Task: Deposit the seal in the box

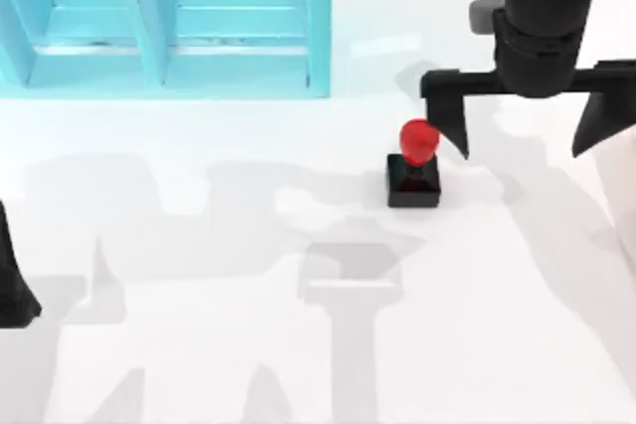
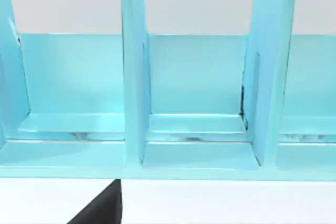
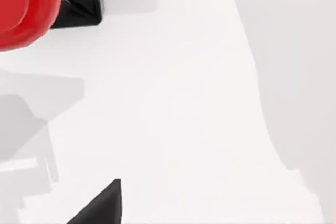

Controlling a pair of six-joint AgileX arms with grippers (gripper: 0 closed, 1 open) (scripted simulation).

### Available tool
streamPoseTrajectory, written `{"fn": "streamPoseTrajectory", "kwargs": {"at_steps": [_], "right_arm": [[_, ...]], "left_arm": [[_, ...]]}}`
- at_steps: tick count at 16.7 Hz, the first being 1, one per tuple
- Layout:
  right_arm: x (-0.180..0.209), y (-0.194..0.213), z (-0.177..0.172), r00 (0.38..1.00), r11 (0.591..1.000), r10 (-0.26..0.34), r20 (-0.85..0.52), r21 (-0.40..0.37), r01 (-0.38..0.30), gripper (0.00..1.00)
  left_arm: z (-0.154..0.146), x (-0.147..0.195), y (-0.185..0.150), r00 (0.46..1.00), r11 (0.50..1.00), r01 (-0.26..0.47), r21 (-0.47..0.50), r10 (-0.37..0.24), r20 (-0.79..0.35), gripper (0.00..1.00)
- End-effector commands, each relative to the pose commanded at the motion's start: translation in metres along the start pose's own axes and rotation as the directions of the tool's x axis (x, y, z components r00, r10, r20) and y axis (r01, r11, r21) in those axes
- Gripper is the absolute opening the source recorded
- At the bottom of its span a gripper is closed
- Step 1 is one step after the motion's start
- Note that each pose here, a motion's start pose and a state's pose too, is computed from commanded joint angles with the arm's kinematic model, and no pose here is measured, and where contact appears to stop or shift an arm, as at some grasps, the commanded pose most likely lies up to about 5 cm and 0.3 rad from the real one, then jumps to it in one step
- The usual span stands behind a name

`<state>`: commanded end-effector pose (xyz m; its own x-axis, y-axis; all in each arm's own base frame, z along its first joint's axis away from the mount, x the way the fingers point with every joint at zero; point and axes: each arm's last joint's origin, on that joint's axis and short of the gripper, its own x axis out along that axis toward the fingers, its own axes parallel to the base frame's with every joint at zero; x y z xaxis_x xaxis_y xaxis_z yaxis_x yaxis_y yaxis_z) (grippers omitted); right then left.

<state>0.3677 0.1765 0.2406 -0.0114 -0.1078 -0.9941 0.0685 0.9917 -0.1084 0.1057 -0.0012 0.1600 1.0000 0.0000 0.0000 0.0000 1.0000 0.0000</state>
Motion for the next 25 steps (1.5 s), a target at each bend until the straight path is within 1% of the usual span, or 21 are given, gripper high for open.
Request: {"fn": "streamPoseTrajectory", "kwargs": {"at_steps": [2,4,8,15,18,23,25], "right_arm": [[-0.002,0.023,0.015,1.000,1.000,0.019,0.018,-0.019,-0.019,1.00],[-0.005,0.041,0.024,0.998,0.998,0.051,0.047,-0.036,-0.049,1.00],[-0.014,0.059,0.030,0.989,0.993,0.109,0.099,-0.058,-0.103,1.00],[-0.015,0.057,0.031,0.988,0.993,0.113,0.105,-0.055,-0.108,1.00],[0.003,0.062,0.035,0.988,0.992,0.113,0.102,-0.060,-0.107,1.00],[0.064,0.070,0.041,0.987,0.992,0.116,0.108,-0.059,-0.110,1.00],[0.080,0.071,0.041,0.988,0.992,0.114,0.104,-0.059,-0.108,1.00]], "left_arm": [[0.000,0.000,0.000,1.000,1.000,0.000,0.000,0.000,0.000,1.00],[0.000,0.000,0.000,1.000,1.000,0.000,0.000,0.000,0.000,1.00],[0.000,0.000,0.000,1.000,1.000,0.000,0.000,0.000,0.000,1.00],[0.000,0.000,0.000,1.000,1.000,0.000,0.000,0.000,0.000,1.00],[0.000,0.000,0.000,1.000,1.000,0.000,0.000,0.000,0.000,1.00],[0.000,0.000,0.000,1.000,1.000,0.000,0.000,0.000,0.000,1.00],[0.000,0.000,0.000,1.000,1.000,0.000,0.000,0.000,0.000,1.00]]}}
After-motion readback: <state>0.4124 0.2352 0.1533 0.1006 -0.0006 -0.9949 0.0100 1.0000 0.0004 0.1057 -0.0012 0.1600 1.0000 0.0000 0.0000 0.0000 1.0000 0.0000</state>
